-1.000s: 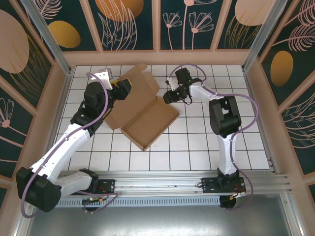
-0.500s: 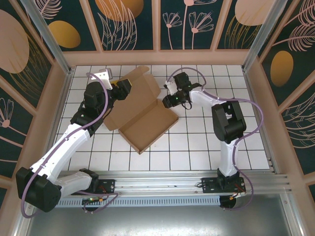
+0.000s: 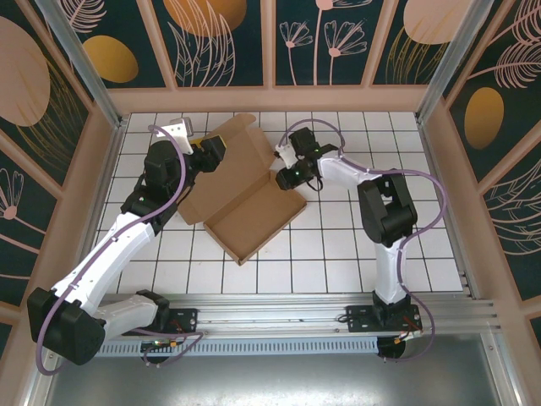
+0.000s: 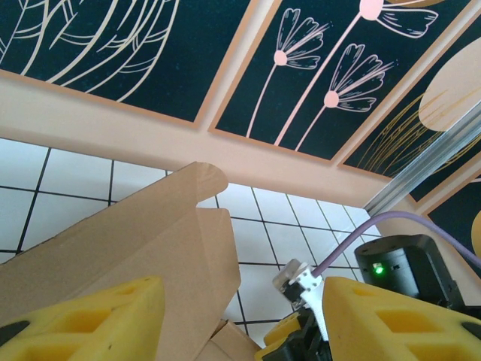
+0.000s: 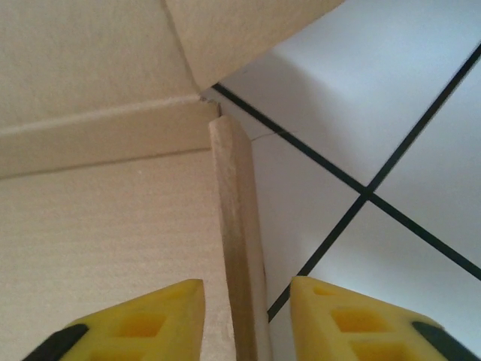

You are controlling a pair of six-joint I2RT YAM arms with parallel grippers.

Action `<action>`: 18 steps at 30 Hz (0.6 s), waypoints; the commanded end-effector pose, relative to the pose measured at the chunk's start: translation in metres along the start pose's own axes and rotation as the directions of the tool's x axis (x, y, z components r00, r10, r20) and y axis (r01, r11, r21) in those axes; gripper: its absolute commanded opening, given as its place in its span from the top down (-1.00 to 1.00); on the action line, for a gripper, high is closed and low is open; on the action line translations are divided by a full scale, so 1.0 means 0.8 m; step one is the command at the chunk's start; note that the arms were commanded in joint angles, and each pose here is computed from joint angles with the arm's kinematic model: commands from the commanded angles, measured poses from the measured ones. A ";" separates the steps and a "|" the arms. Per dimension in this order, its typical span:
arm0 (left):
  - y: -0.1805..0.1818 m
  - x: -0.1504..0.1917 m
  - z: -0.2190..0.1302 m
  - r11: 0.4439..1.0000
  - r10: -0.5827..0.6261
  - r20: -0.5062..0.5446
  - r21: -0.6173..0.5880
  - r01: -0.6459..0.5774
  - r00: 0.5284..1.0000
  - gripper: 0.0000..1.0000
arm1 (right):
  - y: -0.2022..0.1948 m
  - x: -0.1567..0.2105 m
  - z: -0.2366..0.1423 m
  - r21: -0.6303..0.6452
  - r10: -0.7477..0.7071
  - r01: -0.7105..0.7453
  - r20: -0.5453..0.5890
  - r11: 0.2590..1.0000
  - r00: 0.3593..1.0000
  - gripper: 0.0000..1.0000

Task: Fold the paper box

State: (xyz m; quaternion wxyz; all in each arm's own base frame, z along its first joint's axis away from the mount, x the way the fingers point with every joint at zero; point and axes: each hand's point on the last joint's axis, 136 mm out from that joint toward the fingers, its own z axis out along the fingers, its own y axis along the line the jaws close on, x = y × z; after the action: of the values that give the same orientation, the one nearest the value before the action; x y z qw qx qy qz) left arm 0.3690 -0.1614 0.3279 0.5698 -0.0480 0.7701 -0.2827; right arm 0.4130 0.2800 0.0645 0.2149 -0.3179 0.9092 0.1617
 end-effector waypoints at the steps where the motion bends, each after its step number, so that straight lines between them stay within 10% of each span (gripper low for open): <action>1: -0.006 -0.013 -0.007 1.000 0.001 0.035 0.024 -0.002 0.999 -0.15 | 0.000 0.021 0.013 0.046 -0.020 0.023 -0.072 0.999 0.997 0.41; 18: -0.008 -0.014 -0.009 1.000 -0.002 0.038 0.031 0.001 0.999 -0.15 | 0.000 0.051 0.026 0.106 -0.038 0.053 -0.141 0.993 0.989 0.39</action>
State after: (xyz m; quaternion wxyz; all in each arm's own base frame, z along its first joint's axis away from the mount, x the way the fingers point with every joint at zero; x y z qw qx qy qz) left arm 0.3672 -0.1607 0.3312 0.5728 -0.0478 0.7673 -0.2844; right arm 0.3993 0.2748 0.0417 0.1946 -0.3325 0.9170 0.1034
